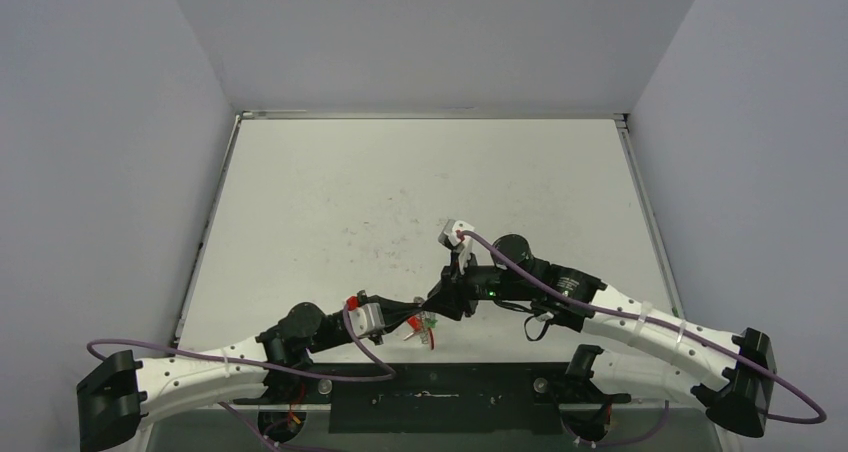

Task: Put the keys on the keyring

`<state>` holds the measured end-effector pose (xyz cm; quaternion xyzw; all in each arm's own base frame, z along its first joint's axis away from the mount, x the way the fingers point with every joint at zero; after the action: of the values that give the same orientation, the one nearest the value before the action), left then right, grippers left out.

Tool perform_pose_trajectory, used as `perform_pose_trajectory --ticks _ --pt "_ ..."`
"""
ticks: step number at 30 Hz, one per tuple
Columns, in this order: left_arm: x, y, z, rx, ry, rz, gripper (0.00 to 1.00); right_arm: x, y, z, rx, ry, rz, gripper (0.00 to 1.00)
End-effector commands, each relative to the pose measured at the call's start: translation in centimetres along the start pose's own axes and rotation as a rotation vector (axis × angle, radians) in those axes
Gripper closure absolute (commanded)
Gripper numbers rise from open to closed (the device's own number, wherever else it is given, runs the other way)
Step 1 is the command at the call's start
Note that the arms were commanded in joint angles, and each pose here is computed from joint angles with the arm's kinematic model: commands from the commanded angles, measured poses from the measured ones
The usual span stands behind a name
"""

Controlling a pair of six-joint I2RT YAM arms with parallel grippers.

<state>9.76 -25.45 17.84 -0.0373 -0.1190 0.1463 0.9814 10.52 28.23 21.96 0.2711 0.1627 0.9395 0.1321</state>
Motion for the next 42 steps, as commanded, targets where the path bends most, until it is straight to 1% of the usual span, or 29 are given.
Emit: perform_pose_trajectory --ticks 1,8,9,11,12,21,24,27,28,29,30,31,34,38,42 --pt "0.5 -0.3 2.1 -0.069 -0.018 0.02 1.0 -0.5 -0.4 -0.6 0.018 -0.036 -0.032 0.72" --pt "0.5 -0.2 2.1 -0.069 -0.018 0.021 1.0 -0.8 -0.8 -1.3 0.049 -0.044 -0.039 0.79" --pt "0.5 -0.2 2.1 -0.07 -0.018 0.023 1.0 -0.7 -0.8 -1.3 0.053 -0.041 -0.033 0.84" --pt "0.5 -0.1 2.0 -0.069 -0.018 0.022 1.0 -0.7 -0.8 -1.3 0.057 -0.036 -0.031 0.98" --pt "0.5 -0.1 2.0 -0.069 -0.017 0.021 1.0 -0.8 -0.8 -1.3 0.059 -0.033 -0.033 1.0" --pt "0.5 0.0 2.4 -0.084 -0.025 0.015 1.0 -3.1 -0.2 -2.6 0.076 -0.038 -0.142 1.0" --pt "0.5 0.0 2.6 -0.089 -0.026 0.013 1.0 -3.5 -0.4 -3.0 0.087 -0.039 -0.136 1.0" --pt "0.4 0.0 2.6 -0.09 -0.027 0.012 1.0 -3.1 -0.9 -3.5 0.108 -0.009 -0.081 1.0" --pt "0.4 0.0 2.6 -0.09 -0.027 0.01 1.0 -2.8 -1.0 -3.5 0.11 0.004 -0.054 0.98" --pt "0.4 0.0 2.7 -0.091 -0.027 0.009 1.0 -2.6 -1.1 -3.5 0.109 0.017 -0.029 0.91" --pt "0.4 0.0 2.6 -0.089 -0.026 0.008 1.0 -2.3 -1.2 -3.3 0.101 0.033 -0.009 0.78" --pt "0.4 0.0 2.6 -0.09 -0.027 0.008 1.0 -2.1 -1.1 -3.1 0.089 0.053 0.009 0.72" --pt "0.4 0.0 2.6 -0.09 -0.027 0.007 1.0 -1.2 -0.5 -2.2 0.024 0.142 0.06 0.61" --pt "0.4 -0.1 2.7 -0.09 -0.027 0.006 1.0 -0.5 1.0 -0.6 -0.079 0.268 0.075 0.54" --pt "0.3 -0.2 2.8 -0.091 -0.028 0.002 1.0 0.2 1.9 0.3 -0.131 0.364 0.103 0.52"
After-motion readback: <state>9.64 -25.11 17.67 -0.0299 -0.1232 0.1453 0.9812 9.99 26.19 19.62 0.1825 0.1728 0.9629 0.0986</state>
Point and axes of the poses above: each gripper's point midway between its finger pads, its own y axis back along the fingers, its own x axis along the line the jaws close on, z = x × y, the point moved 3 cm from there along y, back along the fingers, and after that the axes turned 5 degrees about -y, right-handed, at the moved point
